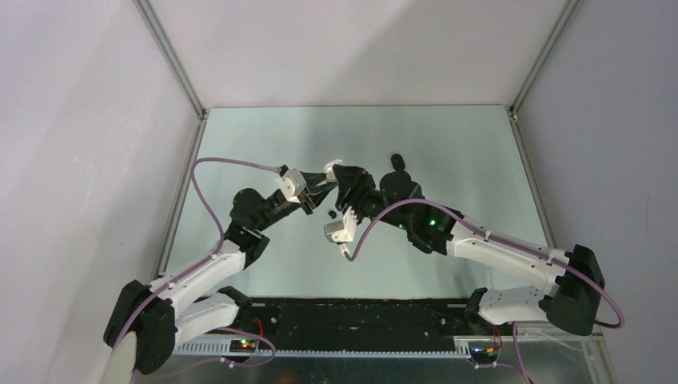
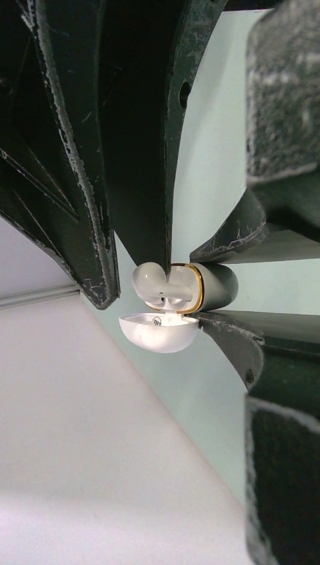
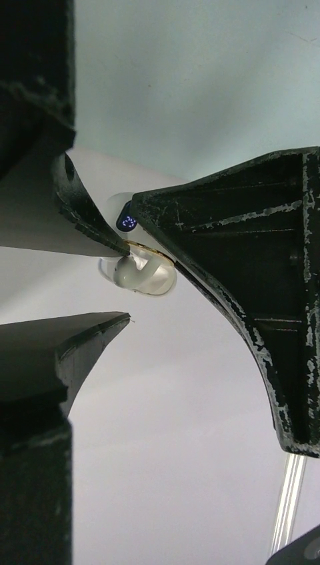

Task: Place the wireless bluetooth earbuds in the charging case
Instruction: Insert the left earbud into the left side groove of the charging case, then close the charging case with the earbuds at the center of the board.

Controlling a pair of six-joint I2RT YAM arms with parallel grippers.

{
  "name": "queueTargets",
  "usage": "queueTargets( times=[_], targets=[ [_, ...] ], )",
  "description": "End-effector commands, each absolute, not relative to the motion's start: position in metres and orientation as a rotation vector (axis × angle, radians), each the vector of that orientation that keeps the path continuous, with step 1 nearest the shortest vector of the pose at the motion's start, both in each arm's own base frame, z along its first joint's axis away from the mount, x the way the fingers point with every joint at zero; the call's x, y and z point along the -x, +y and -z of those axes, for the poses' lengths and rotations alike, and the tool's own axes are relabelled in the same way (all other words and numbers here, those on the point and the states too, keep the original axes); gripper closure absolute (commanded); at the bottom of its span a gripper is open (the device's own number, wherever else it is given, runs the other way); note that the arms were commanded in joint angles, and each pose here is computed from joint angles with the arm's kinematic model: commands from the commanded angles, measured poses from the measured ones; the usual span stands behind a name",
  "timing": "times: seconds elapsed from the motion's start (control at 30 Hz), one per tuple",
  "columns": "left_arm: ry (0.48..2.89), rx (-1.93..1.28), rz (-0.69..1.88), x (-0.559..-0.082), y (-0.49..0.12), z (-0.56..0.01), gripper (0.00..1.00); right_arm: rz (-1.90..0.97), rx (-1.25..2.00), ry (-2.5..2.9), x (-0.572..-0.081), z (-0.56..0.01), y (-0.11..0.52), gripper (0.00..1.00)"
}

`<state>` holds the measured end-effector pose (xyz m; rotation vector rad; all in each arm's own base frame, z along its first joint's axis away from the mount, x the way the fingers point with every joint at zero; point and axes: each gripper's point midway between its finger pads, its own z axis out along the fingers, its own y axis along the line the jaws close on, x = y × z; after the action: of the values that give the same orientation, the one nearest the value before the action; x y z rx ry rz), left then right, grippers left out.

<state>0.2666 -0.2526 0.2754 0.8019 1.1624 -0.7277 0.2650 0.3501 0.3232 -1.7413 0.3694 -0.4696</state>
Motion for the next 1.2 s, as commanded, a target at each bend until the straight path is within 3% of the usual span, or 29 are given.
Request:
queueTargets(
  times=[0.0, 0.53, 0.87, 0.97, 1.07, 1.17],
  targets=[
    [1.038, -0.8, 0.71, -0.259, -0.253, -0.308, 1.0, 0.481, 1.715, 0.388, -0.265, -0.344, 0.342, 0.59],
    [1.044, -0.819, 0.722, -0.254, -0.258, -0.303, 1.0, 0.443, 1.741, 0.393, -0.257, -0.35, 0.341, 0.58],
    [1.129, -0.689, 0.786, -0.272, -0.244, -0.313, 1.0, 0.351, 1.734, 0.549, -0.231, -0.362, 0.294, 0.52],
    [1.134, -0.701, 0.787, -0.274, -0.24, -0.312, 1.0, 0.287, 1.64, 0.703, -0.235, -0.37, 0.282, 0.41],
    [1.144, -0.758, 0.8, -0.271, -0.236, -0.304, 1.0, 0.03, 1.531, 1.035, -0.236, -0.362, 0.277, 0.28],
    [1.161, -0.863, 0.825, -0.259, -0.238, -0.292, 1.0, -0.266, 1.484, 1.271, -0.233, -0.363, 0.277, 0.23]
  ],
)
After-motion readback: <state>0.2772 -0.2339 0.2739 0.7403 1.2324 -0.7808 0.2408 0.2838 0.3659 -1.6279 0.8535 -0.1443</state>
